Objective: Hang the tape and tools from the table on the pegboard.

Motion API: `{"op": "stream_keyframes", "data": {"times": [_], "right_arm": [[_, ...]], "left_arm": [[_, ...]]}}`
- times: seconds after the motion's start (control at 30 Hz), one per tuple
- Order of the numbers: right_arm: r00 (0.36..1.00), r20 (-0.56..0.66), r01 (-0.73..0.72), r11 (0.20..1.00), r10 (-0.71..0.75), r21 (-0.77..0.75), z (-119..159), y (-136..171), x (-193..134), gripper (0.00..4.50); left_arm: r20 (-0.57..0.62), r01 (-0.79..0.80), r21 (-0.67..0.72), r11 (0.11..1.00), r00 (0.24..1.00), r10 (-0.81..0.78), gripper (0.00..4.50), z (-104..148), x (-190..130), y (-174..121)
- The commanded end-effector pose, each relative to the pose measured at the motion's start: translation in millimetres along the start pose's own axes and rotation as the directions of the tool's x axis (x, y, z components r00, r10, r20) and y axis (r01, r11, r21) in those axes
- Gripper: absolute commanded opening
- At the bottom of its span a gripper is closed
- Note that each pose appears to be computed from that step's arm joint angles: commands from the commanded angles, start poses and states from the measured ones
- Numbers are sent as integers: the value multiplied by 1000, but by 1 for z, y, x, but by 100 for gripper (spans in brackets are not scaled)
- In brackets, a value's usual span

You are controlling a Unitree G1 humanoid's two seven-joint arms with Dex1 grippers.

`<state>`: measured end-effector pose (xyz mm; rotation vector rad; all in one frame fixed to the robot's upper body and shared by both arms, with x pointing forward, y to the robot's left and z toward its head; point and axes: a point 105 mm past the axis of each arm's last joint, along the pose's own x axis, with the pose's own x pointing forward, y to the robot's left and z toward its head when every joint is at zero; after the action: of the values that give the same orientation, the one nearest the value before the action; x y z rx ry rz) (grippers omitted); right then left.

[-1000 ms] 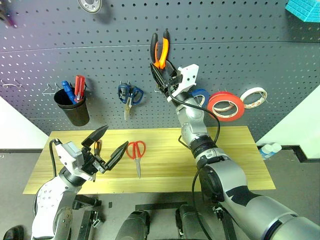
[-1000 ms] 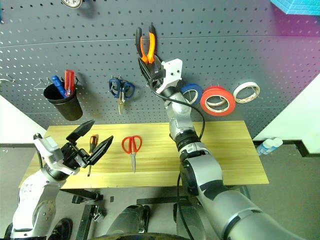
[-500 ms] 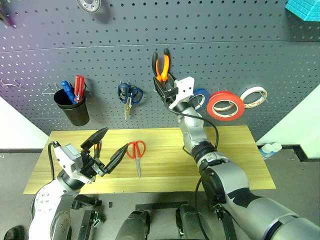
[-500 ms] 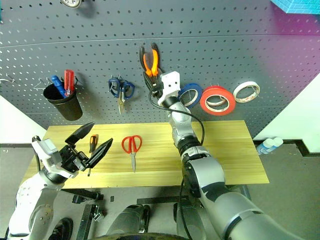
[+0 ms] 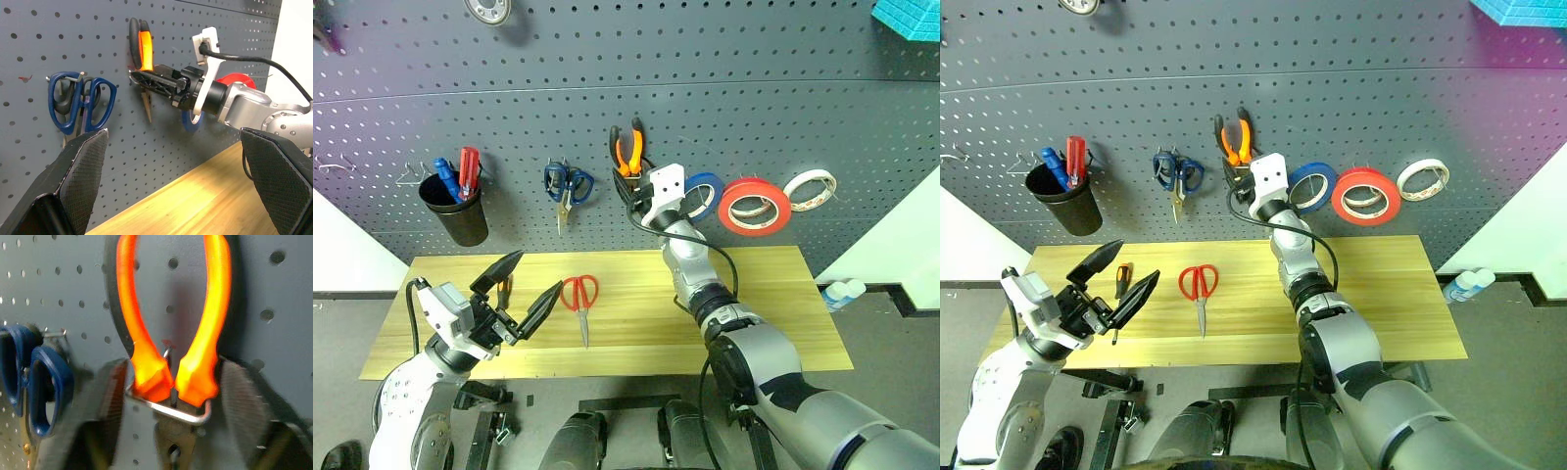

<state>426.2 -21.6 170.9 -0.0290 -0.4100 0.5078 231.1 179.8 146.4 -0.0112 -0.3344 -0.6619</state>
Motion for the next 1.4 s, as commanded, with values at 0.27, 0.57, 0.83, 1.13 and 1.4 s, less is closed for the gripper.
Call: {"op": "stream_keyframes", "data": {"times": [0.27,0.57,0.83,1.13,1.4], "right_arm": [[988,136,66,998,-66,0,29,-12,2,448],[953,300,36,999,-40,18,64,1,-5,448],[938,346,-29,999,37,-29,90,21,-10,448],[931,360,-68,998,60,9,115,13,-18,448],[968,135,-249,901,214,355,64,-9,-77,448]], "left_arm": [[27,6,19,1000,1000,-7,450,4,1,0],[24,13,22,1000,1000,-13,450,4,0,-1],[20,33,14,999,999,-33,450,1,2,0],[17,38,13,999,999,-38,450,0,3,2],[5,16,29,999,1000,-16,450,-2,1,10]]}}
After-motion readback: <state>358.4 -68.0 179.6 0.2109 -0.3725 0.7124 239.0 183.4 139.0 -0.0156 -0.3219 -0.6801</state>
